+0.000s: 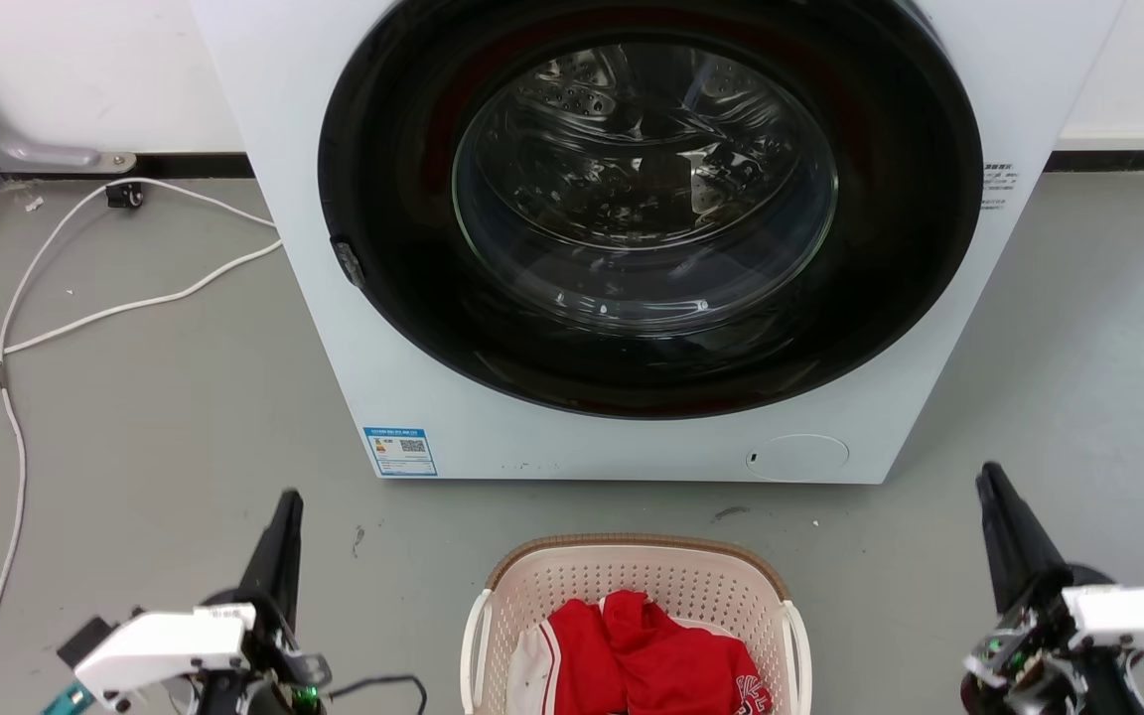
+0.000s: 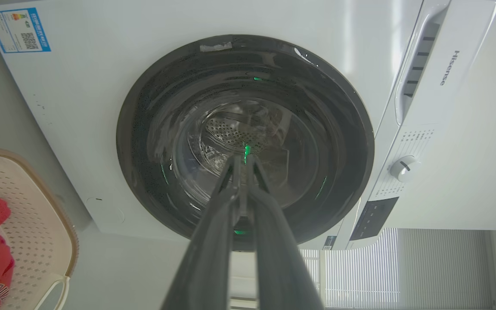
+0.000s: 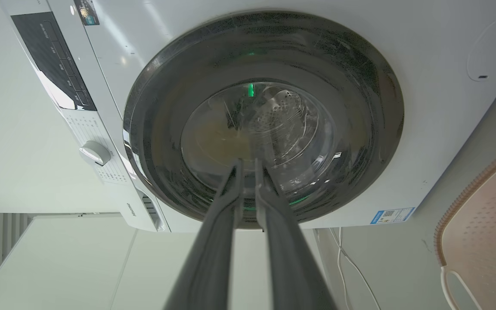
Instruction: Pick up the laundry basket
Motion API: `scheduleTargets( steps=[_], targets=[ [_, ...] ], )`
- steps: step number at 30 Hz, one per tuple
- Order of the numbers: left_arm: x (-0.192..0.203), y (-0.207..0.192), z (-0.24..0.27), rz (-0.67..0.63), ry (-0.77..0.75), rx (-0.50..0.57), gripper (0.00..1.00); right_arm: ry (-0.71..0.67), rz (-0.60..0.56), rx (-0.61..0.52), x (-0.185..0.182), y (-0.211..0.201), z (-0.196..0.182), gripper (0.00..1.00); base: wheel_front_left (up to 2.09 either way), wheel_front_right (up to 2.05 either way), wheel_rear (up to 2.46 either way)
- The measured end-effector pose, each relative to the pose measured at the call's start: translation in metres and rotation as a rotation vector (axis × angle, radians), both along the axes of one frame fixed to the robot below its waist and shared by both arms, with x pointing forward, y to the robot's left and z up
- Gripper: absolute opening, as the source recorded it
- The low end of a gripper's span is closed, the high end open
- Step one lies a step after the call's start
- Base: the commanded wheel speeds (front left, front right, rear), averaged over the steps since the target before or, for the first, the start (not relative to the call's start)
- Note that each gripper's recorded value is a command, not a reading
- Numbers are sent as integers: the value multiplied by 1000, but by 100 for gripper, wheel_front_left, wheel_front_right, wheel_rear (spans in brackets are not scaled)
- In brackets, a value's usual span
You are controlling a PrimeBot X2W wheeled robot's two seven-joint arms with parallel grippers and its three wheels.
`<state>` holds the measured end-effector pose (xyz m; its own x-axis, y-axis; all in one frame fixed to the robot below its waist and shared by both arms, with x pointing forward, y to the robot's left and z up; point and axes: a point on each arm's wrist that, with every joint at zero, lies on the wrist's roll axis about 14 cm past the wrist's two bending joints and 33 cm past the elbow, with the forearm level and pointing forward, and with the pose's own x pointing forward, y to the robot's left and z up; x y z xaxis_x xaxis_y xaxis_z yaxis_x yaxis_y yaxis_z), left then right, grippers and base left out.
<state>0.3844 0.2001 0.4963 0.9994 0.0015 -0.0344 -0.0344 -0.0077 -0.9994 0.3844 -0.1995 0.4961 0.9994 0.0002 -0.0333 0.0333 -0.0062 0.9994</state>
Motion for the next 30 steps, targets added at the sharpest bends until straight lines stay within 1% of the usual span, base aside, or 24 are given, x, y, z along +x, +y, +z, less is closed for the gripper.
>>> scheduleTargets(
  steps=[1, 2, 3, 6, 19, 25, 30],
  targets=[
    [-3, 0, -7, 0, 19, -2, 100, 18, -2, 2, -3, 0, -6, 100, 0, 0, 0],
    [-6, -1, -13, 2, 39, -5, 0, 38, -2, 3, -6, 0, -13, 0, 0, 0, 0],
    [-9, -1, -19, 3, 57, -7, 100, 57, -4, 5, -9, -1, -19, 100, 0, 0, 0],
    [-14, -1, -26, 10, 78, -5, 100, 81, -12, 3, -15, -1, -27, 100, 0, 0, 0],
    [-14, 7, -20, 60, 61, 59, 100, 58, -48, -50, -15, -3, -19, 100, 0, 0, 0],
    [-16, 19, -20, 102, 71, 131, 100, 59, -66, -106, -16, -7, -19, 100, 0, 0, 0],
    [-15, 25, -14, 123, 70, 208, 100, 83, -82, -205, -18, -13, -25, 100, 0, 0, 0]
  ],
)
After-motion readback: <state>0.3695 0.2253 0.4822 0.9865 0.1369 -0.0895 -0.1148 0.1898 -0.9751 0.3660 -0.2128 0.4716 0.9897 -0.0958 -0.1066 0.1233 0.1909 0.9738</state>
